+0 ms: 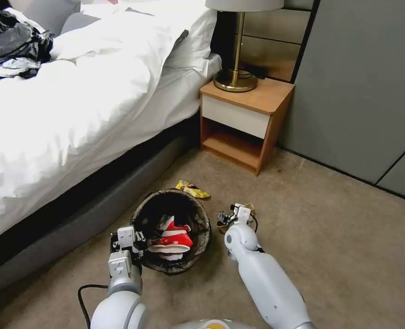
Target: Pick up the trash bin, then pick up the garbage from the floor and place it into the trash bin.
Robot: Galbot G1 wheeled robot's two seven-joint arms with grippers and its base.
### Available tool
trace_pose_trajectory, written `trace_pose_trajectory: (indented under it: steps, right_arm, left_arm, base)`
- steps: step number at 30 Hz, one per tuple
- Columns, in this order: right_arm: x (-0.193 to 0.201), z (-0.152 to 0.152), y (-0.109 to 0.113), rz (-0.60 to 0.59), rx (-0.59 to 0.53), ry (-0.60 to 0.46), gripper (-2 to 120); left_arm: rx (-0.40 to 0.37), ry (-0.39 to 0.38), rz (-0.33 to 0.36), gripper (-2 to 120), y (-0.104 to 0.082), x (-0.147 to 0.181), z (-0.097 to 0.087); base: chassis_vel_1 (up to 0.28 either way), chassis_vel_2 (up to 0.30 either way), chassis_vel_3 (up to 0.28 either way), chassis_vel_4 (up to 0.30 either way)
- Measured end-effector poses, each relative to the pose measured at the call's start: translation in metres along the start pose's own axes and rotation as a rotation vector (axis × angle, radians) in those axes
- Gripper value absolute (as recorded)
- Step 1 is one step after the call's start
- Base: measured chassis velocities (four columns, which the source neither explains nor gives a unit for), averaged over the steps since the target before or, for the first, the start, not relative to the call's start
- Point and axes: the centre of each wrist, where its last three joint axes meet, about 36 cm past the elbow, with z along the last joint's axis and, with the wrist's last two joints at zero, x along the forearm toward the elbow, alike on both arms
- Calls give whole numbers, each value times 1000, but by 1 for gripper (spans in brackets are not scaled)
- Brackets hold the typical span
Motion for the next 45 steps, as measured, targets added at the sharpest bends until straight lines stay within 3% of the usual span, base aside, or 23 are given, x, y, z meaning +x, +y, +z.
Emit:
trace_pose_trajectory:
  steps: [1, 7, 10, 18, 33, 36, 38, 39, 40, 41, 44, 45]
  right_arm:
    - [-2, 4, -2, 1, 1, -2, 61]
    - [-7, 12, -9, -3, 8, -8, 43]
    - [-8, 13, -11, -4, 10, -15, 26]
    - [-10, 10, -13, 1, 19, -35, 0]
    - [7, -1, -23, -11, 3, -154, 0]
    - [23, -13, -26, -23, -12, -246, 0]
    - [41, -26, -29, -48, -16, -408, 0]
    - [44, -27, -29, -55, -16, -435, 0]
    - [57, -34, -33, -109, 0, -596, 0]
    - [57, -34, -33, -109, 0, -596, 0]
    - [104, -44, -34, -374, 69, -887, 0]
    - [104, -44, -34, -374, 69, -887, 0]
  left_arm:
    - [0, 0, -1, 0, 0, 0, 0]
    - [-1, -1, -4, 0, 2, 0, 0]
    - [2, -4, -2, 0, 2, -1, -1]
    - [4, -5, 0, 0, 1, -2, -1]
    - [2, -3, 2, 0, 2, -3, -1]
    - [0, -3, 3, 0, 3, -3, -1]
    - [-4, -1, 4, 0, 4, -4, -1]
    - [-4, -1, 4, 0, 4, -4, -1]
    - [-5, 1, 6, 0, 4, -4, 0]
    - [-5, 1, 6, 0, 4, -4, 0]
    - [-4, 3, 12, 0, 1, -4, 0]
    - [-4, 3, 12, 0, 1, -4, 0]
  base:
    - [0, 0, 0, 0]
    - [0, 0, 0, 0]
    - [0, 0, 0, 0]
    - [0, 0, 0, 0]
    - [0, 0, 0, 0]
    - [0, 0, 0, 0]
    - [0, 0, 0, 0]
    - [0, 0, 0, 0]
    - [0, 0, 0, 0]
    - [0, 0, 0, 0]
    - [0, 0, 0, 0]
    - [0, 0, 0, 0]
